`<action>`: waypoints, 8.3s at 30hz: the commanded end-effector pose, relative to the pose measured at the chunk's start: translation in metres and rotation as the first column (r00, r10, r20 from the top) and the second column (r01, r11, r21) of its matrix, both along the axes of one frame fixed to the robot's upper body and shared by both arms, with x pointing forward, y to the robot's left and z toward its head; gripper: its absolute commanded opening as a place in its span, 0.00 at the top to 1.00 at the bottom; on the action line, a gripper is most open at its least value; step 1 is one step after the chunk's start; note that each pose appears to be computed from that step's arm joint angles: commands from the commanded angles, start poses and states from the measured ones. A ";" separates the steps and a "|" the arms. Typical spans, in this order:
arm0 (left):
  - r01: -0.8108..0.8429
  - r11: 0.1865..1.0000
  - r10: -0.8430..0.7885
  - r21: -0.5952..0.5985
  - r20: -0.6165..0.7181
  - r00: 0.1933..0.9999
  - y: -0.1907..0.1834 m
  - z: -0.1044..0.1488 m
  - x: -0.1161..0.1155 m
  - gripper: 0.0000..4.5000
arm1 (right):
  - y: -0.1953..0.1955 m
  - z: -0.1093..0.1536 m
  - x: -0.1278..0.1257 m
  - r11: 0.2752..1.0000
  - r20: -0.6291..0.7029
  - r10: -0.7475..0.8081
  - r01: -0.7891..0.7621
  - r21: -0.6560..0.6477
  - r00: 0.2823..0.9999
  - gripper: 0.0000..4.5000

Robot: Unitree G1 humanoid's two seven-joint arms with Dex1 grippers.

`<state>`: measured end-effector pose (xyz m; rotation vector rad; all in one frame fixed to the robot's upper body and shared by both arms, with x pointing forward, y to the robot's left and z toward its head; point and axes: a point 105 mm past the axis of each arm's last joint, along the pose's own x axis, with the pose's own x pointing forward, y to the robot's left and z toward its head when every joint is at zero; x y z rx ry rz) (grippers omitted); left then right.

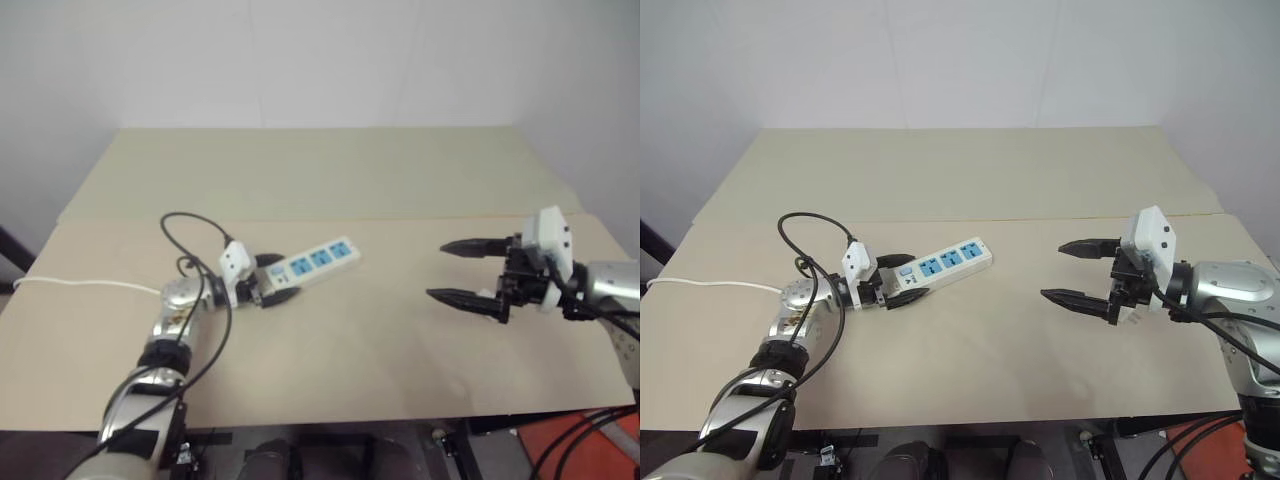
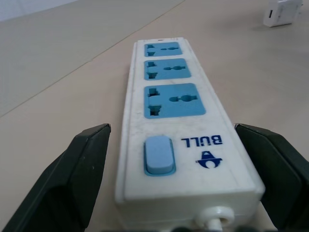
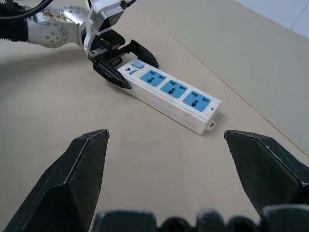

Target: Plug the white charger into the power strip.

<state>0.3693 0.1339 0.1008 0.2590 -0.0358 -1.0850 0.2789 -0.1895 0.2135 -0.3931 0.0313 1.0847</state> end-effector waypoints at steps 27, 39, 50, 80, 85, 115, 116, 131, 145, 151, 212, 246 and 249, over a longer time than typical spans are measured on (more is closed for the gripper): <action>0.033 0.999 -0.029 0.028 -0.130 0.991 0.001 -0.035 -0.020 0.27 | 0.000 0.034 0.005 0.998 0.053 -0.038 0.035 0.054 0.998 0.00; 0.250 0.968 -0.247 0.011 -0.116 0.962 -0.030 -0.014 -0.032 0.27 | -0.017 0.030 0.005 0.995 0.047 -0.102 0.100 0.027 0.994 0.00; 0.440 0.898 -0.431 0.034 -0.145 0.891 -0.055 -0.016 -0.050 0.27 | -0.028 0.030 -0.001 0.990 0.047 -0.138 0.137 0.011 0.989 0.00; 0.383 0.920 -0.368 0.077 -0.162 0.916 -0.047 -0.035 -0.057 0.27 | -0.095 0.011 0.021 0.882 -0.144 -0.465 0.444 -0.155 0.874 0.00; 0.359 0.928 -0.343 0.094 -0.158 0.926 -0.048 -0.035 -0.051 0.27 | -0.097 0.022 0.027 0.855 -0.224 -0.512 0.465 -0.230 0.829 0.00; 0.327 0.938 -0.307 0.116 -0.158 0.938 -0.052 -0.042 -0.042 0.27 | -0.095 -0.005 0.052 0.763 -0.409 -0.631 0.430 -0.483 0.659 0.00; 0.327 0.938 -0.308 0.114 -0.159 0.938 -0.052 -0.042 -0.042 0.27 | -0.095 -0.009 0.053 0.758 -0.400 -0.628 0.409 -0.507 0.668 0.00; 0.320 0.942 -0.301 0.104 -0.165 0.939 -0.054 -0.046 -0.048 0.27 | -0.088 -0.039 0.063 0.707 -0.355 -0.536 0.177 -0.685 0.766 0.00; 0.307 0.946 -0.287 0.103 -0.173 0.942 -0.050 -0.048 -0.053 0.27 | -0.085 -0.056 0.073 0.699 -0.397 -0.527 0.117 -0.706 0.751 0.00; 0.345 0.933 -0.322 0.100 -0.193 0.927 -0.051 -0.049 -0.058 0.27 | -0.084 -0.061 0.074 0.701 -0.406 -0.525 0.109 -0.705 0.748 0.00; 0.398 0.915 -0.391 0.065 -0.091 0.916 -0.051 0.004 -0.036 0.27 | -0.069 -0.028 0.077 0.776 -0.387 -0.497 0.199 -0.598 0.777 0.75; 0.345 0.933 -0.343 0.101 -0.040 0.939 -0.064 -0.005 -0.056 0.27 | 0.050 0.036 0.053 0.978 -0.094 -0.041 0.059 0.202 0.995 0.75; 0.343 0.934 -0.339 0.103 -0.053 0.939 -0.062 -0.008 -0.058 0.27 | 0.058 0.022 0.047 0.970 -0.096 0.002 0.022 0.243 0.995 0.75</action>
